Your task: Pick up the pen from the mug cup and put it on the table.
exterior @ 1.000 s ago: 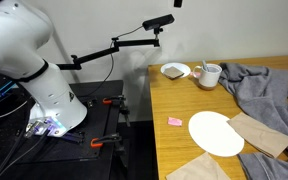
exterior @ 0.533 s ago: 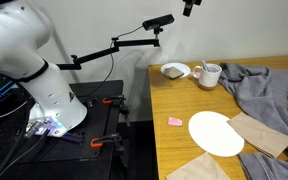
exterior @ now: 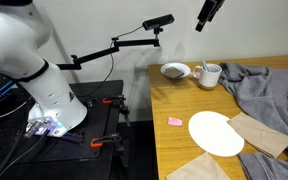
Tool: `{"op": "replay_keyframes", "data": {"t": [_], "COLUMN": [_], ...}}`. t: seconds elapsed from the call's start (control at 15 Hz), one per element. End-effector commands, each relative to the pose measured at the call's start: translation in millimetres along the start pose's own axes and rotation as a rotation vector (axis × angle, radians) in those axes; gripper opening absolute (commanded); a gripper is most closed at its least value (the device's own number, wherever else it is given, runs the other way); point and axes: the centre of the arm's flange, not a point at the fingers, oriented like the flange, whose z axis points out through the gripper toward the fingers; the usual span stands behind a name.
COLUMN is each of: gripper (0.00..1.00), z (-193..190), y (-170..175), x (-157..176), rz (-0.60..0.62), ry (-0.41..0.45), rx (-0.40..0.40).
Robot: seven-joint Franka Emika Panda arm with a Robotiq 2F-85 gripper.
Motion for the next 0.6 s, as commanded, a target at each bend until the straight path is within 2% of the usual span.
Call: {"op": "replay_keyframes", "data": {"t": [0.0, 0.53], "gripper": [1.00, 1.00], "z": [17, 72], "y": [-25, -38], "x": [27, 52], "rz": [0.007, -0.010], "ry": [-0.012, -0.010], "rx": [-0.002, -0.011]}}
